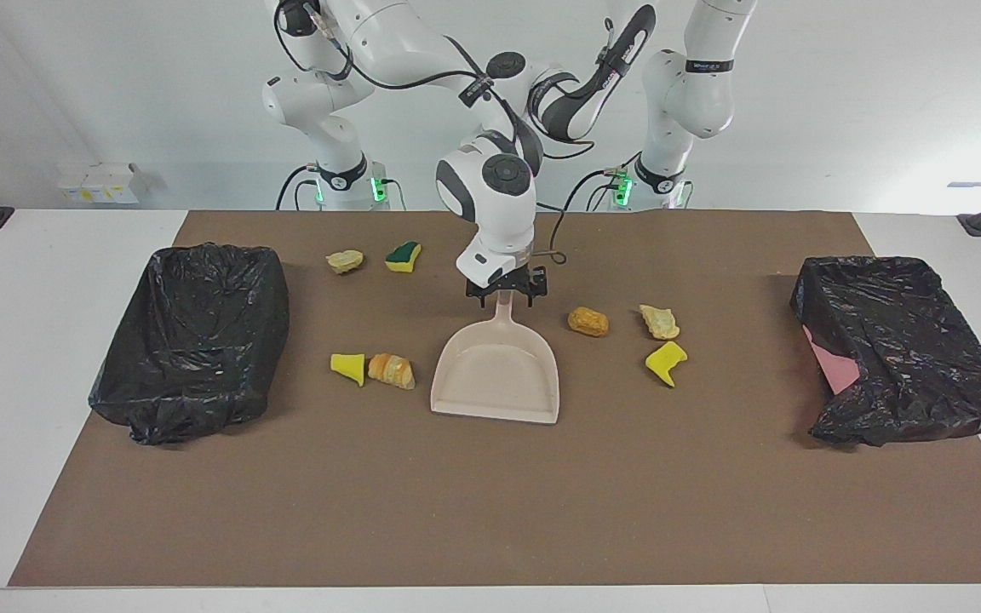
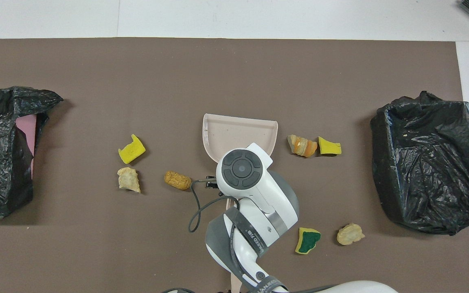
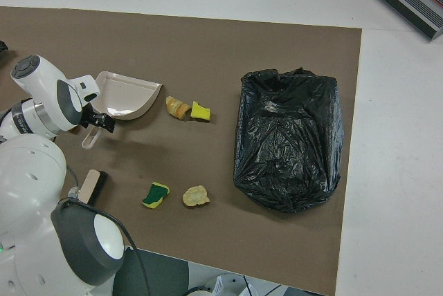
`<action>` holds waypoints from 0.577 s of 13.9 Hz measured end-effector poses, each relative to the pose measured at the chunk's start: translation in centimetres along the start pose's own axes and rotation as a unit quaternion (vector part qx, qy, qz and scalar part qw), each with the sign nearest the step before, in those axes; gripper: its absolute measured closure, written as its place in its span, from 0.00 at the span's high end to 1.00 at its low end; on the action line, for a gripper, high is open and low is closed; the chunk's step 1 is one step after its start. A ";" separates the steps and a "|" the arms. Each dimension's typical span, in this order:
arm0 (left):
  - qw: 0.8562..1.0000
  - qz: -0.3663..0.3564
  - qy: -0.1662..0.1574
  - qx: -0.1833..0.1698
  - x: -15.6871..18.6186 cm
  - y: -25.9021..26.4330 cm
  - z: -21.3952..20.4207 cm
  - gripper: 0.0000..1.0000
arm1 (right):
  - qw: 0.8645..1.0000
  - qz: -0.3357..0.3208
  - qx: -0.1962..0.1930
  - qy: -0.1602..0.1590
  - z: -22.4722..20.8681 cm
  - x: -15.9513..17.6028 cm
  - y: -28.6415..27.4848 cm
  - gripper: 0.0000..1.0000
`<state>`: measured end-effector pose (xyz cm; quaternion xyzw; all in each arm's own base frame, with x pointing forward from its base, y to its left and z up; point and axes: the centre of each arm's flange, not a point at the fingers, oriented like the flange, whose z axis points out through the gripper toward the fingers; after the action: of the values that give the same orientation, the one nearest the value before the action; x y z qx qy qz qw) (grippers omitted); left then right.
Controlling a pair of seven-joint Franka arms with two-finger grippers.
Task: Sweep and dump trash in bin
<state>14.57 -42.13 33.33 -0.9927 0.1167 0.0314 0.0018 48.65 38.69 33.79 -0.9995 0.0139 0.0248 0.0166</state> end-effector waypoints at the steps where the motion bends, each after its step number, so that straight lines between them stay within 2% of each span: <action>1: 1.000 -0.003 -0.002 0.001 0.1 -0.3 -0.3 0.26 | 1.000 0.000 0.000 0.000 0.0 0.0 0.0 0.89; 5: 0.999 -0.039 -0.016 0.013 1.9 -3.5 -1.6 0.26 | 1.000 0.001 0.000 0.001 -0.1 0.1 0.1 0.41; 6: 0.999 -0.046 -0.017 0.014 2.4 -4.6 -1.7 0.26 | 1.000 0.002 0.000 0.001 -0.1 0.1 0.1 0.33; 8: 0.998 -0.055 -0.019 0.012 3.5 -7.2 -1.7 0.26 | 1.000 0.001 -0.001 0.002 -0.2 0.1 0.1 0.32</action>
<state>19.74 -35.94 34.76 -0.9967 0.0618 0.0488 0.0178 48.76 38.54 33.94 -0.9995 0.0145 0.0228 0.0159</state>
